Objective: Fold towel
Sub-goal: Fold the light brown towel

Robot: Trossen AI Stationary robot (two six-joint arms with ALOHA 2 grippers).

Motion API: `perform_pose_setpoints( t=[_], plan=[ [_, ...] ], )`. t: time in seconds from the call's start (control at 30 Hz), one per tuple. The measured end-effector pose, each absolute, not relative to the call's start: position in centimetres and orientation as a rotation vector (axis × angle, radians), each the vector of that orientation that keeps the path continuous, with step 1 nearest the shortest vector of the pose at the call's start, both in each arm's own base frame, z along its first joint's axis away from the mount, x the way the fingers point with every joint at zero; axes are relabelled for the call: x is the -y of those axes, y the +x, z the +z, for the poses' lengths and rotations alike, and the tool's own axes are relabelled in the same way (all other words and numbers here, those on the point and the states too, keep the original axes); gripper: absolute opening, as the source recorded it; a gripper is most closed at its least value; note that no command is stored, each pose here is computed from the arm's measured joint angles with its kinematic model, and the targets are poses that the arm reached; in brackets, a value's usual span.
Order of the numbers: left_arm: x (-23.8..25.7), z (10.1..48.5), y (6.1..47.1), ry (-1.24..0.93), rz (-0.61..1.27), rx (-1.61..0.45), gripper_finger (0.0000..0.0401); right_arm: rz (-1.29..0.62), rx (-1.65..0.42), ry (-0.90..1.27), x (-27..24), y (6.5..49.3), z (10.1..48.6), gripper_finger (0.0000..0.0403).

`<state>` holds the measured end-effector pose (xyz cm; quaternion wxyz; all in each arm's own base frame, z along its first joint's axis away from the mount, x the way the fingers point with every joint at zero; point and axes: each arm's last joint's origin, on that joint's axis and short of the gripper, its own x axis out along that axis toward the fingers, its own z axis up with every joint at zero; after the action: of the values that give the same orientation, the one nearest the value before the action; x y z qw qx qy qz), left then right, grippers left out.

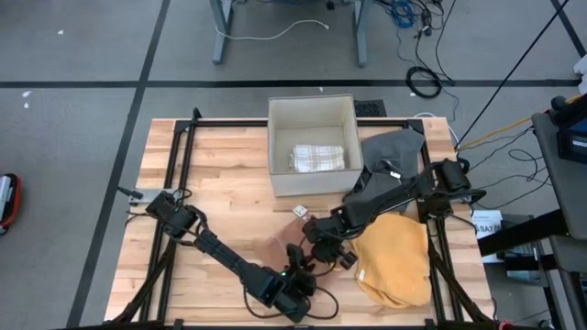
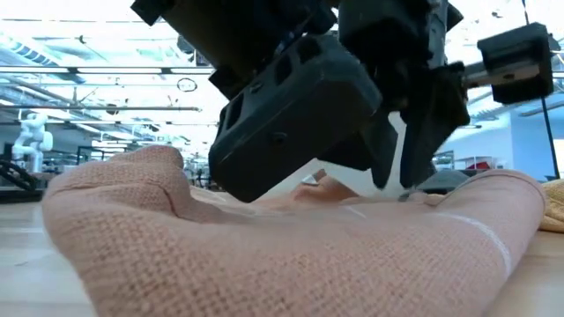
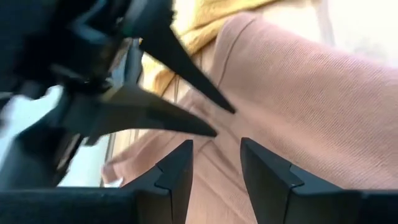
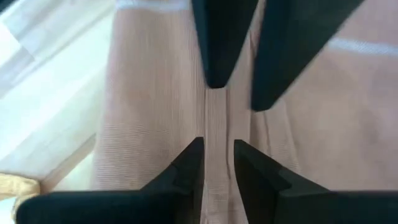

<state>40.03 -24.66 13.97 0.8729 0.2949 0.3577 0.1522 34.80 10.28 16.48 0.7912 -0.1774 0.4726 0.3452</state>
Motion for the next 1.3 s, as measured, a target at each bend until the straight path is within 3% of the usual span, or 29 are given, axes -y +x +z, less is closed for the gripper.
perform_pose_setpoints(
  t=[0.37,0.77,1.3],
  plan=[
    [25.4,16.9,41.6,0.727,0.257,-0.693,0.0140,0.742,-0.860,-0.421,-9.9,33.4,21.8,0.0074],
    [25.4,20.7,43.3,0.829,0.185,-0.641,0.0140,0.705,-0.576,-0.492,-8.7,29.2,30.2,0.0074],
    [22.5,25.8,46.1,0.785,0.078,-0.612,0.0140,0.429,-0.150,-0.596,-5.8,20.4,40.1,0.0074]
  ],
)
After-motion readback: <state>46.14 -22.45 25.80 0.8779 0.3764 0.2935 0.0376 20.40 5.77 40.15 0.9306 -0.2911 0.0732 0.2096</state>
